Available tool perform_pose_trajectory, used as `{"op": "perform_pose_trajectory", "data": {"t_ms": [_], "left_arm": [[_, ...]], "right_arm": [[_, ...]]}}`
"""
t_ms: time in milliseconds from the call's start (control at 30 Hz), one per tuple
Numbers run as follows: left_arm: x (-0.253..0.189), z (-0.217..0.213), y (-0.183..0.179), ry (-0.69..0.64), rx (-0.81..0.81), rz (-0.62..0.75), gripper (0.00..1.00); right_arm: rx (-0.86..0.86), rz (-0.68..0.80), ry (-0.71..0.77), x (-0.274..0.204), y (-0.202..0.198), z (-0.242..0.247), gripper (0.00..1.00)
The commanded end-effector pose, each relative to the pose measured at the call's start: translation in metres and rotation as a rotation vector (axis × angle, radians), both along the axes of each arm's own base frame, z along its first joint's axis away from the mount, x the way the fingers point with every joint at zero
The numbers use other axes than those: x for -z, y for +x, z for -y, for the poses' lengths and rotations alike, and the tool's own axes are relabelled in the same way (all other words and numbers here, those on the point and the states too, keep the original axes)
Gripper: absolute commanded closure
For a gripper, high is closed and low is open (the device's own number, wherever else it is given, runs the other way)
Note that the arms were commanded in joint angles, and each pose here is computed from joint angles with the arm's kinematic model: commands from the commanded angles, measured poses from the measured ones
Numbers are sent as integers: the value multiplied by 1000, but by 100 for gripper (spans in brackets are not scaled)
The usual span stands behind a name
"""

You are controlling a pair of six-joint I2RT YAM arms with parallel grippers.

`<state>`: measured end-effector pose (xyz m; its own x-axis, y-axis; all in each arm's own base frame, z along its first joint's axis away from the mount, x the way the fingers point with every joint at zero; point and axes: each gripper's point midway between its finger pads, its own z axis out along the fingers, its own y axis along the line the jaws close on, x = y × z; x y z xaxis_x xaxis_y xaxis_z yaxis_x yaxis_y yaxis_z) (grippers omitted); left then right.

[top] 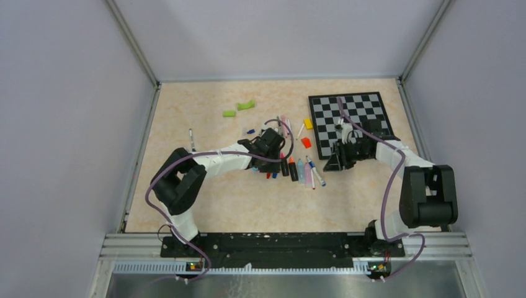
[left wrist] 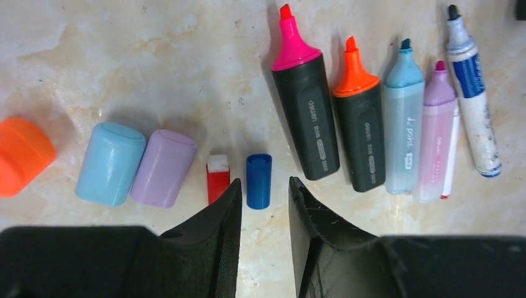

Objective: Open the pen caps
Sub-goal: Place the pen cap at the center of the board, then pick up the pen from the center of the board.

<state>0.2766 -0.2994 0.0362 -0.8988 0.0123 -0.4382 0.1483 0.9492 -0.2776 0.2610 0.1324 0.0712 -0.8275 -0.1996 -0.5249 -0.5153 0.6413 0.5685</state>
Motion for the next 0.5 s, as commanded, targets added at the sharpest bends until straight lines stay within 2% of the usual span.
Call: {"op": "perform_pose_trajectory", "data": {"t_ms": [0,133,200,333,467], "left_arm": [[-61,9,13,-75,27,133,64],[-102,-6,16,-73,63,258,63],[-119,-18,15,-56,82,328,58],[-145,-61,15,15,72,471,39],[-150,-126,17,95,-24,558,14]], "right_arm": [[-35,111,45,-29,10,-2,62],[-64,145,56,-37,8,-3,61],[-81,169,64,-42,7,-3,61],[-127,242,83,-55,3,-5,61],[-154,306,96,-66,1,-7,60]]}}
